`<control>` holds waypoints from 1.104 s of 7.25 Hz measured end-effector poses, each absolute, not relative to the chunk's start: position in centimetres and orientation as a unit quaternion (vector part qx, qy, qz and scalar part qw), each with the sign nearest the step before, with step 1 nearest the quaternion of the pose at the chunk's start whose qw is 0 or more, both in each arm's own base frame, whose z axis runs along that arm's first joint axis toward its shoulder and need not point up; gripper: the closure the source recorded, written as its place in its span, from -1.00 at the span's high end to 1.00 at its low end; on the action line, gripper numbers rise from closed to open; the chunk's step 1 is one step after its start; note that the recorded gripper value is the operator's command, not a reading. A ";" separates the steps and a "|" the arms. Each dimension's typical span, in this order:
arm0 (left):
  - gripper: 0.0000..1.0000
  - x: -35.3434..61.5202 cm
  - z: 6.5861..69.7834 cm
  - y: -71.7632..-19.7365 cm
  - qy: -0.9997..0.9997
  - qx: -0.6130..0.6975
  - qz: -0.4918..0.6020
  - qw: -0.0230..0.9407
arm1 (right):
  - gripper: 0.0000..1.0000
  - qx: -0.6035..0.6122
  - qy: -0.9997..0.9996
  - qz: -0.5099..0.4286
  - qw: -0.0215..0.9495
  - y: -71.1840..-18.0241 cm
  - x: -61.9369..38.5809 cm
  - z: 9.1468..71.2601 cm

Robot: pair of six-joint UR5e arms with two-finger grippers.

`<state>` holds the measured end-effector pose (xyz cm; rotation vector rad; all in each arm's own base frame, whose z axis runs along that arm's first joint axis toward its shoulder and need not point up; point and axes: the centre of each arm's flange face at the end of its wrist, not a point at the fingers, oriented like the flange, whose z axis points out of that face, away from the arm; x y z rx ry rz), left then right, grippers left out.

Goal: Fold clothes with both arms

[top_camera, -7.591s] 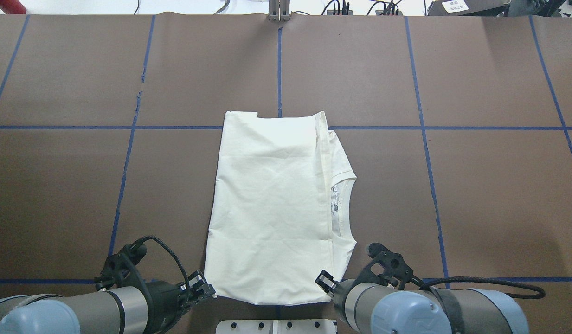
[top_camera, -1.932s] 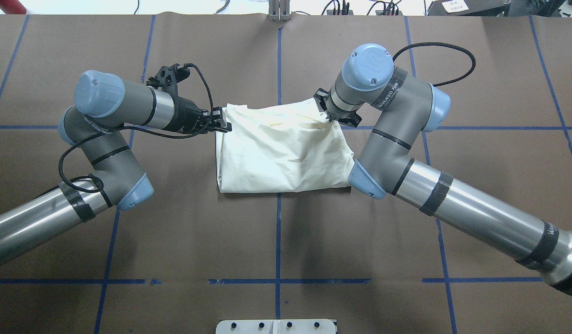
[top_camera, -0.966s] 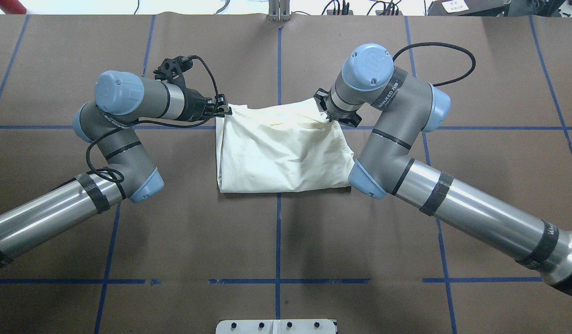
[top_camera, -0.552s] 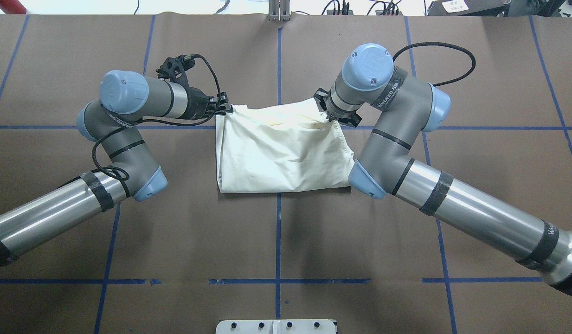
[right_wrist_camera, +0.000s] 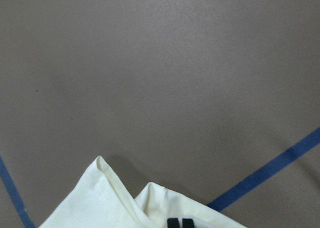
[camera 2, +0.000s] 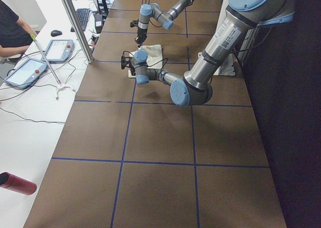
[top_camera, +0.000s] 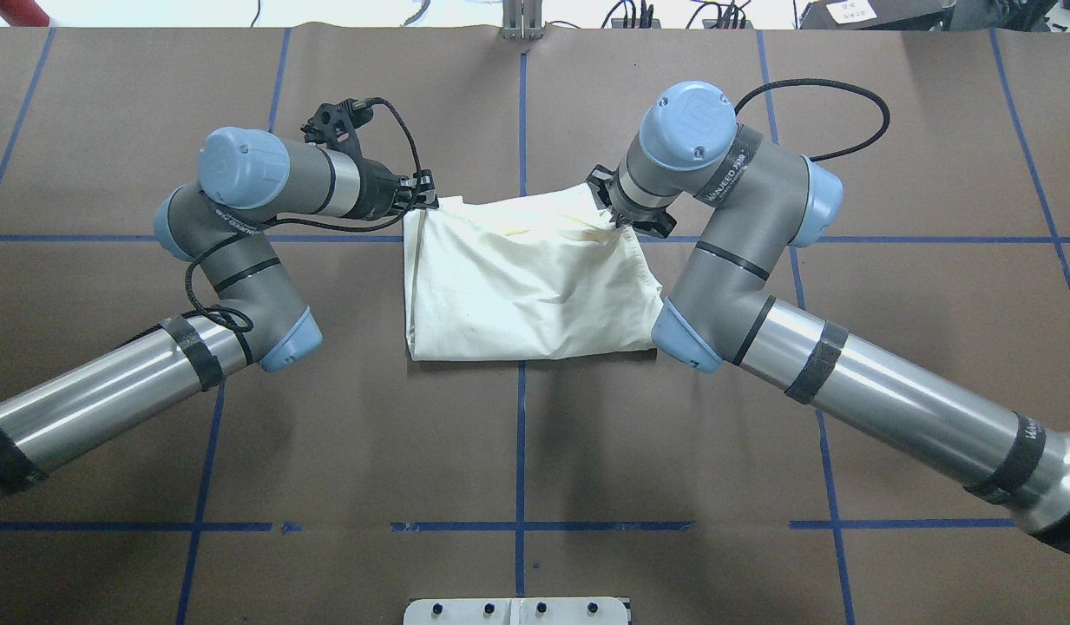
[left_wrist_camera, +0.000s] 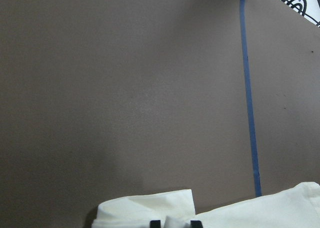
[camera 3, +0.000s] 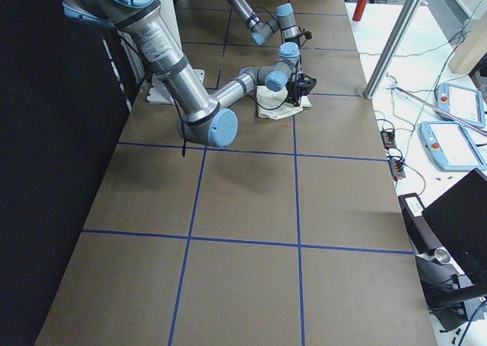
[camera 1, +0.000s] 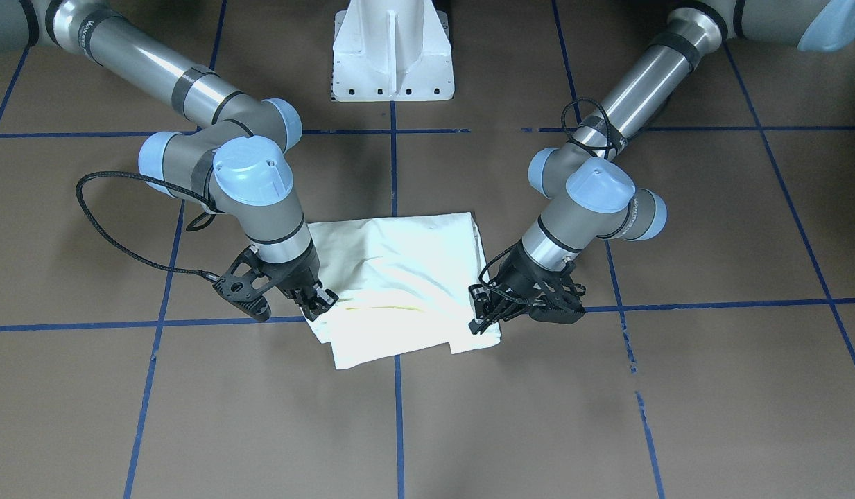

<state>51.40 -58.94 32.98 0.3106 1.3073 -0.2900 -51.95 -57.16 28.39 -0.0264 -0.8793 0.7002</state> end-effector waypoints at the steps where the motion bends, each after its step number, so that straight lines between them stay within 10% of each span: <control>1: -1.00 51.1 32.8 -59.2 0.603 0.148 -0.132 0.772 | -1.00 -0.012 -0.418 0.332 0.846 -57.2 -51.9 28.3; 8: -1.00 46.8 34.8 -59.7 0.596 0.169 -0.136 0.773 | -1.00 -0.017 -0.416 0.322 0.850 -60.4 -53.3 25.6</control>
